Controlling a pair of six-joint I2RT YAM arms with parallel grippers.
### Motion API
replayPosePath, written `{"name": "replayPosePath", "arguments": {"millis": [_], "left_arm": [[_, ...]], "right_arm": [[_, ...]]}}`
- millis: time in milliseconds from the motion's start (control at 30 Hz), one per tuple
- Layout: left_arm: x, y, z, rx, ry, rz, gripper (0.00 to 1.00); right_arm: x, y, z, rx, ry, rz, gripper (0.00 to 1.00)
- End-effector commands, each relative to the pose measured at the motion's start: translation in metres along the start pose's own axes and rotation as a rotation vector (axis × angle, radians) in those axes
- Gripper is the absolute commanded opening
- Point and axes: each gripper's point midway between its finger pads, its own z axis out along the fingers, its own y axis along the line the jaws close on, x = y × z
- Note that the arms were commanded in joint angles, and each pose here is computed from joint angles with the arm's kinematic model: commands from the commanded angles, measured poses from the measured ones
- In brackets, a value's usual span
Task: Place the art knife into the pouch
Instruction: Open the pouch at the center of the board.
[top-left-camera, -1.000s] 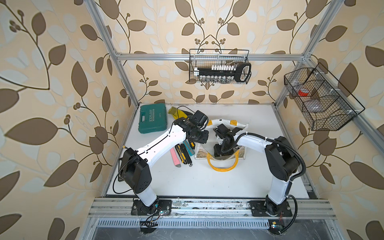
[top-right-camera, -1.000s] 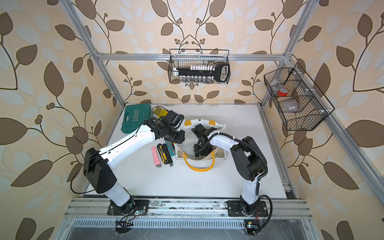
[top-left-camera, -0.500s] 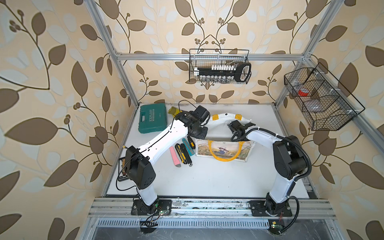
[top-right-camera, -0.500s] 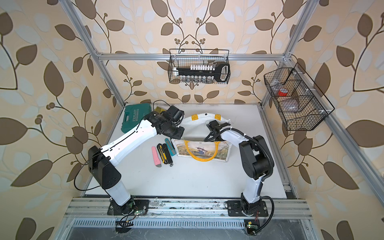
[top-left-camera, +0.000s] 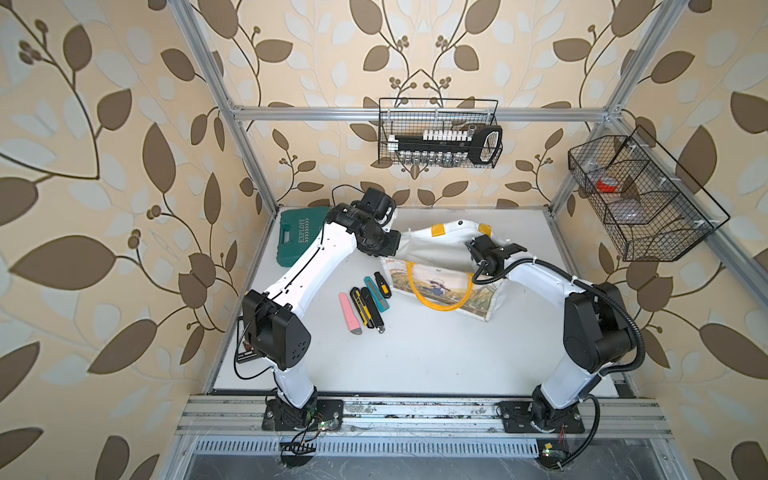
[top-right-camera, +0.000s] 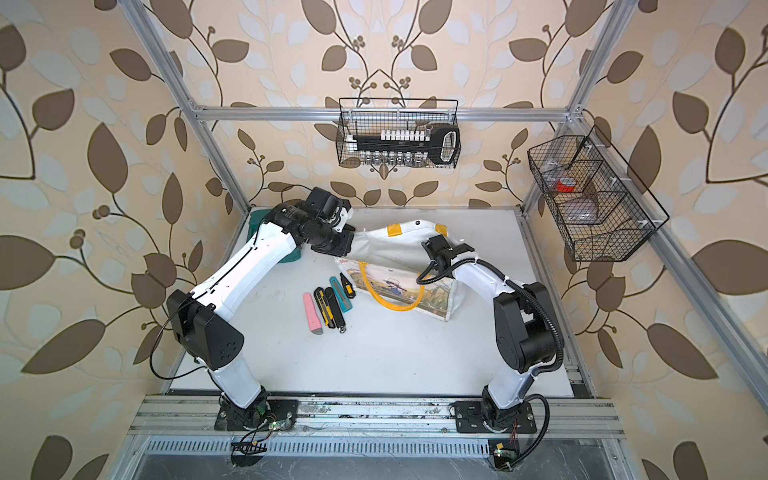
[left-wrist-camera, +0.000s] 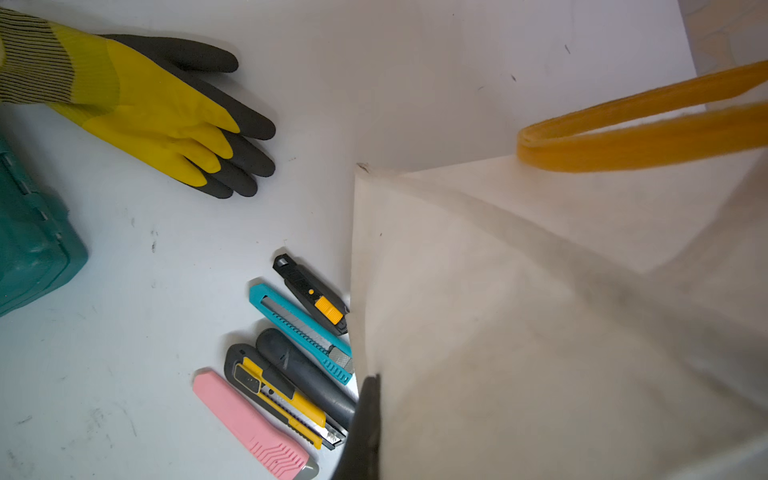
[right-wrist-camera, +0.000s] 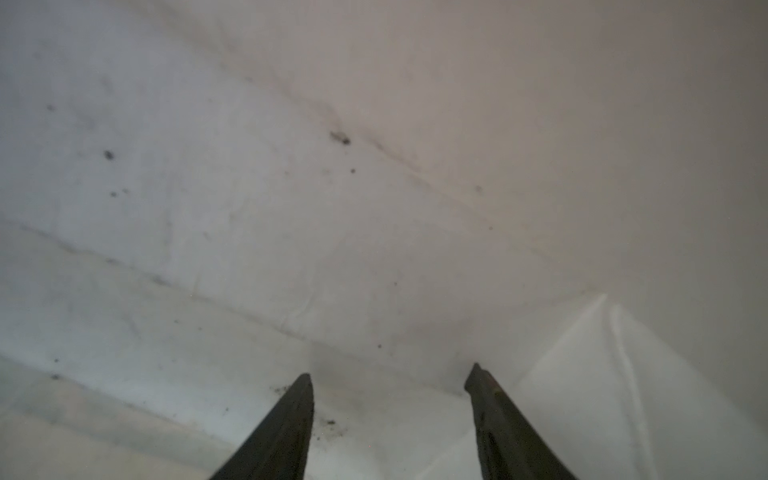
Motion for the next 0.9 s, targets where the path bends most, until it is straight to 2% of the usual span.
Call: {"name": "replayPosePath", "arguments": {"millis": [0, 100, 300, 467, 567, 733, 867], "left_arm": [[0.000, 0.106, -0.058, -0.312, -0.032, -0.081, 0.00], [0.002, 0.083, -0.042, -0.194, -0.013, -0.090, 0.00], [0.011, 0.035, -0.001, -0.127, 0.031, -0.036, 0.00], [0.016, 0.004, 0.021, -0.073, 0.056, -0.013, 0.00], [0.017, -0.007, 0.031, -0.052, 0.069, -0.008, 0.00], [0.018, -0.024, 0.042, -0.022, 0.074, -0.001, 0.00], [0.015, -0.035, 0.045, -0.010, 0.067, 0.009, 0.00]], "right_arm": [[0.037, -0.059, 0.001, 0.155, 0.148, 0.075, 0.61], [0.037, -0.059, 0.005, 0.160, 0.158, 0.074, 0.61], [0.029, -0.055, 0.016, 0.141, 0.175, 0.086, 0.61], [0.010, -0.030, 0.015, 0.021, 0.139, 0.088, 0.62], [-0.007, -0.007, -0.002, -0.033, 0.081, 0.045, 0.62], [-0.032, 0.044, -0.049, -0.200, -0.032, -0.013, 0.65], [-0.046, 0.077, -0.088, -0.309, -0.121, -0.058, 0.70]]}}
